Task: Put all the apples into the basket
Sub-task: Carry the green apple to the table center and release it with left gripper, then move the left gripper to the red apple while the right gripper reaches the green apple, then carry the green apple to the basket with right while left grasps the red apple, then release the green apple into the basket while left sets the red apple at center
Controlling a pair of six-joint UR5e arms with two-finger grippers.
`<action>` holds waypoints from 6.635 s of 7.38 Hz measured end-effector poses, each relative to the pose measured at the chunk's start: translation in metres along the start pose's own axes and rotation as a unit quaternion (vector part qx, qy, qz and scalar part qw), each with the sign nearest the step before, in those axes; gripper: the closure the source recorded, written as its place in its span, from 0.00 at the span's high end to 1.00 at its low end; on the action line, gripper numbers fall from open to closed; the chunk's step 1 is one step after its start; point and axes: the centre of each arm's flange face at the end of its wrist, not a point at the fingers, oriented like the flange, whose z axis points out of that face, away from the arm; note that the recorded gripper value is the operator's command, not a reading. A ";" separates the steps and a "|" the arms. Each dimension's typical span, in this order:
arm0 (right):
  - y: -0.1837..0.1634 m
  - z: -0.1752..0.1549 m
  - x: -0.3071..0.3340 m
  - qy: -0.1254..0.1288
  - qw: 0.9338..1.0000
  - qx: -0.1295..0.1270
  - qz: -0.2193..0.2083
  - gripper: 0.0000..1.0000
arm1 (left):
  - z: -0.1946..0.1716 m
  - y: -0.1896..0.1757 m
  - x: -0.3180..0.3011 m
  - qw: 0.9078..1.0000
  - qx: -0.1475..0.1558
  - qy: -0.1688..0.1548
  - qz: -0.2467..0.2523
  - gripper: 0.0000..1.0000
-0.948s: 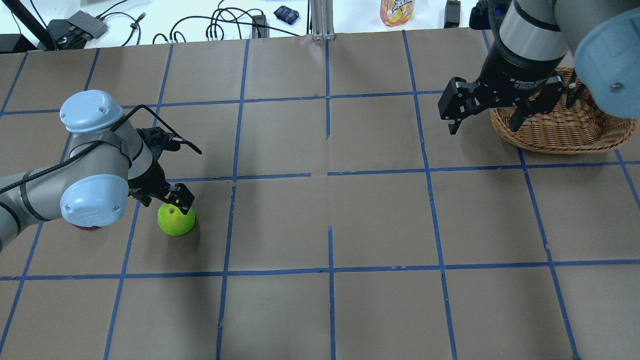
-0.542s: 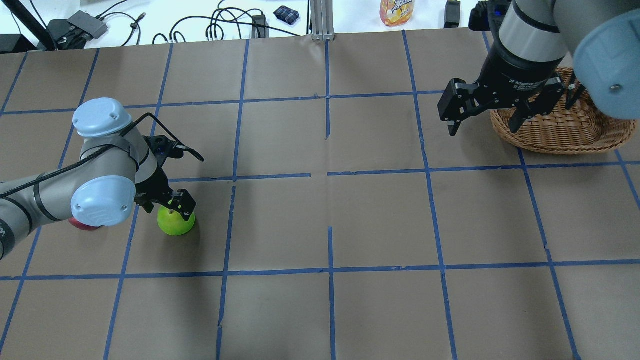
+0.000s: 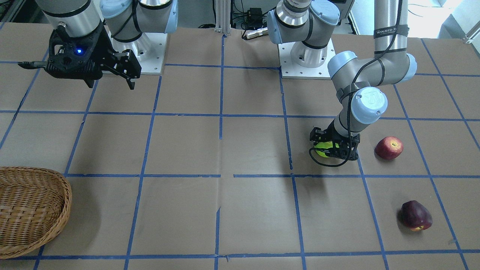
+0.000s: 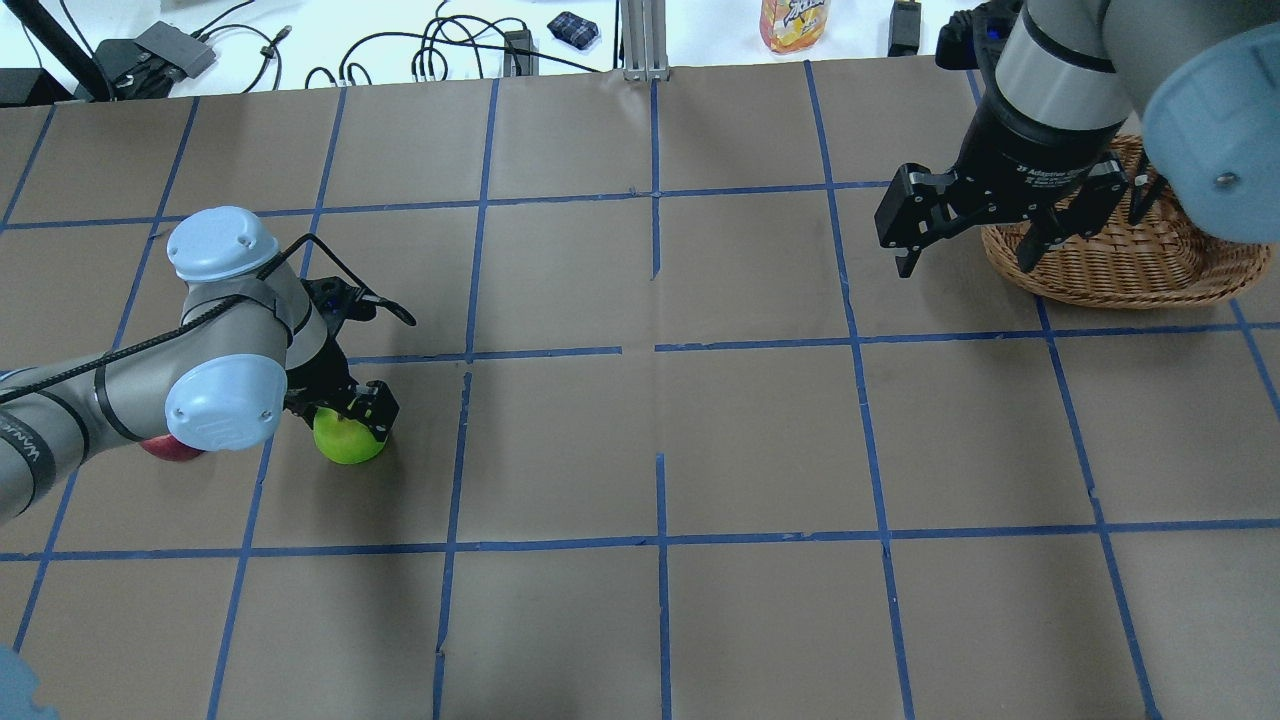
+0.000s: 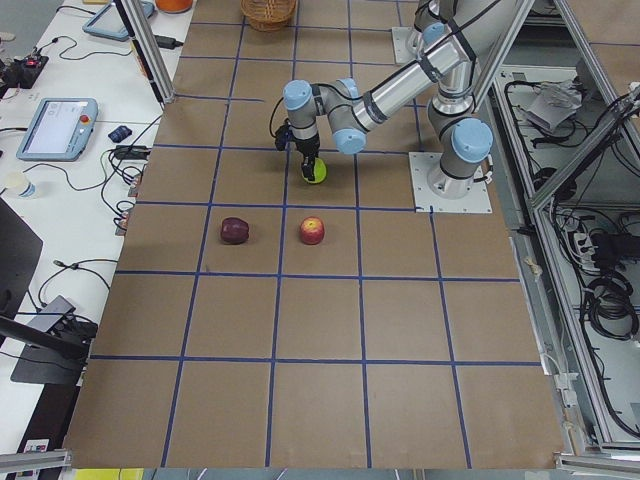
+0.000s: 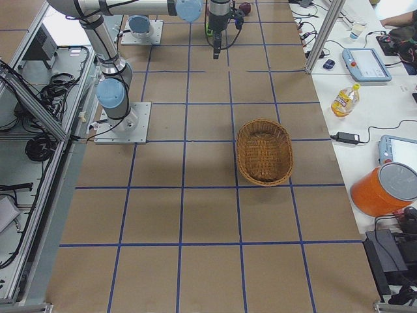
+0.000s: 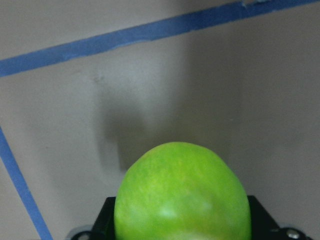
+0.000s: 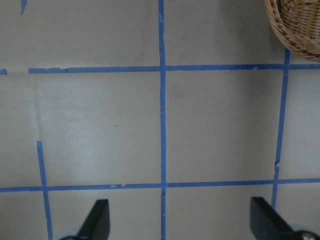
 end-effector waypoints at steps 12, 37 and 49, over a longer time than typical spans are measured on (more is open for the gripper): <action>-0.018 0.021 -0.002 -0.007 1.000 0.017 0.007 1.00 | -0.037 -0.078 0.301 0.983 0.020 0.090 -0.162 1.00; -0.143 0.244 -0.224 -0.082 0.992 -0.055 0.074 0.00 | -0.039 -0.022 -0.154 1.000 -0.010 -0.018 0.002 0.46; -0.239 0.201 0.335 0.032 0.999 -0.023 0.009 0.00 | -0.006 -0.060 0.316 0.991 0.053 0.073 -0.099 1.00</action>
